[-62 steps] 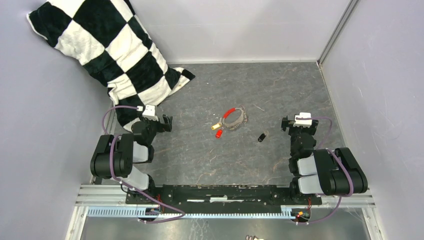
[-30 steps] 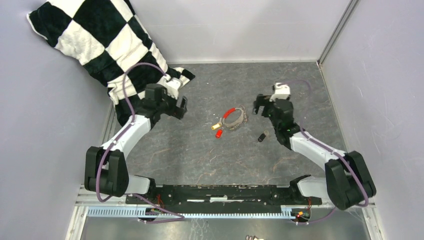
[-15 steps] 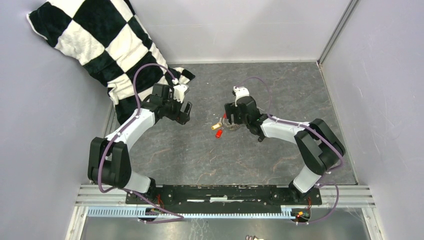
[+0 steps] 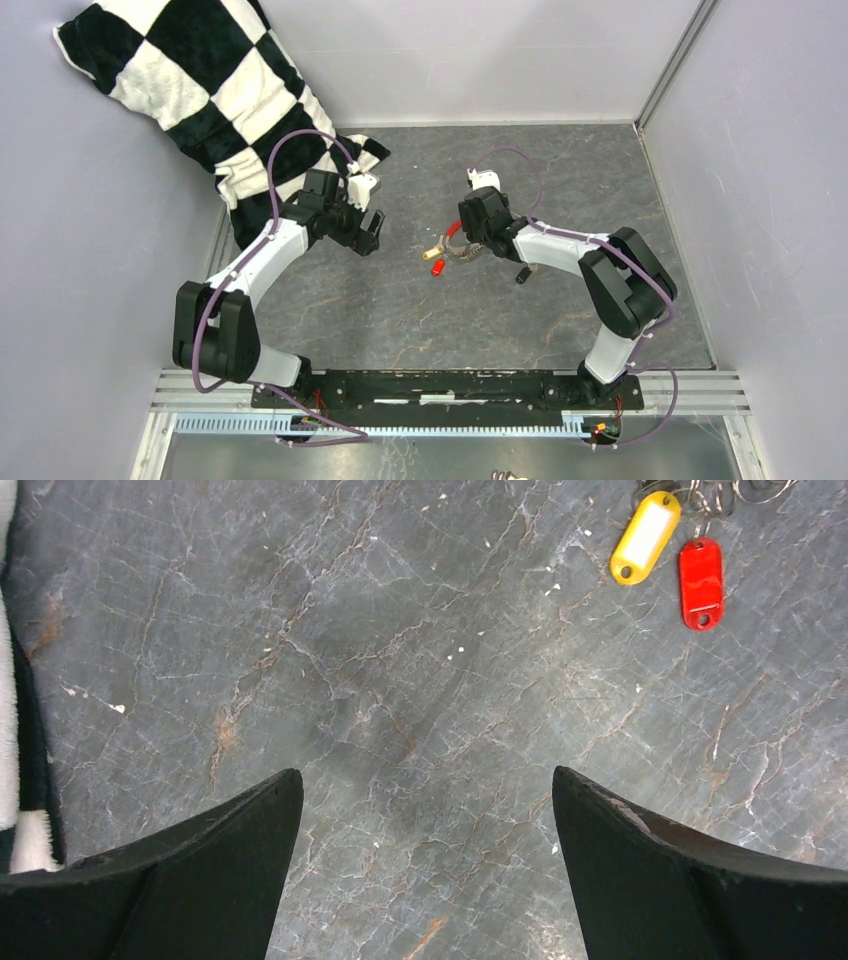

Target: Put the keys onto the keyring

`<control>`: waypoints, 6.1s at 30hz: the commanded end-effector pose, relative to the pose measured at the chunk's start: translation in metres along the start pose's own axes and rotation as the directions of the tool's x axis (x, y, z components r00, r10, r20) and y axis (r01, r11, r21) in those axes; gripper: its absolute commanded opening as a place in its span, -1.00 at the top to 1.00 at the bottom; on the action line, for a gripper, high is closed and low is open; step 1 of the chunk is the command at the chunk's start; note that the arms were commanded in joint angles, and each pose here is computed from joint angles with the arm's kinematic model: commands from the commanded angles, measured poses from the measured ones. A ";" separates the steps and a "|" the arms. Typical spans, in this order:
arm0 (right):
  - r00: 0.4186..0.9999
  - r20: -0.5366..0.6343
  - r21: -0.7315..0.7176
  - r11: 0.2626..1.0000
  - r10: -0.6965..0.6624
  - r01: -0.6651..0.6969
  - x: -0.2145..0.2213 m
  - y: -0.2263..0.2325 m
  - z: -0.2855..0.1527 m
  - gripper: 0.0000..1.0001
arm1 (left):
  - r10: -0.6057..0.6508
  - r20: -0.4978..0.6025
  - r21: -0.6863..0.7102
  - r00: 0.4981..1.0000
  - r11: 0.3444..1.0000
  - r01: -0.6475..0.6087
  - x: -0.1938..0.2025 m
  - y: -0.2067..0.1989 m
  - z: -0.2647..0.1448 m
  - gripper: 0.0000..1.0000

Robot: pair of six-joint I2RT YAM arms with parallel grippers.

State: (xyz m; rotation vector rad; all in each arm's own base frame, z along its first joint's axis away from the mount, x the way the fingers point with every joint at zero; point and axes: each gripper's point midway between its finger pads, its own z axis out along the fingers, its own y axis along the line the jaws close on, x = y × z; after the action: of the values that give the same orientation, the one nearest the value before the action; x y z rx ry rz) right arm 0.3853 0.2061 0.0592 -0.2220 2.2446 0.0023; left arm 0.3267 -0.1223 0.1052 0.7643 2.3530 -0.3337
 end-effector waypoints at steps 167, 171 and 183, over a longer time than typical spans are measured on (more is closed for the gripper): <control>0.957 0.033 -0.254 0.928 0.289 -0.271 0.028 0.061 -0.061 0.15 | 0.369 0.025 0.212 0.929 0.906 -0.366 -0.037 -0.107 0.110 -0.57; 0.985 0.141 -0.238 0.969 0.099 -0.063 0.023 0.063 -0.065 0.09 | 0.247 0.061 0.263 0.967 0.931 -0.254 -0.057 -0.094 0.098 -0.63; 0.945 0.183 -0.356 0.878 -0.272 0.321 0.027 0.100 -0.051 0.17 | 0.220 0.092 0.191 0.971 0.953 -0.234 -0.072 -0.067 0.081 -0.76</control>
State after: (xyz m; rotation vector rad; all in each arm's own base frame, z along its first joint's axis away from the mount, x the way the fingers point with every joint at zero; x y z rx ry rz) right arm 0.3102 0.2759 0.0613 -0.5515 2.0975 0.2633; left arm 0.3614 -0.2391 0.0602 1.1505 2.2124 -0.4857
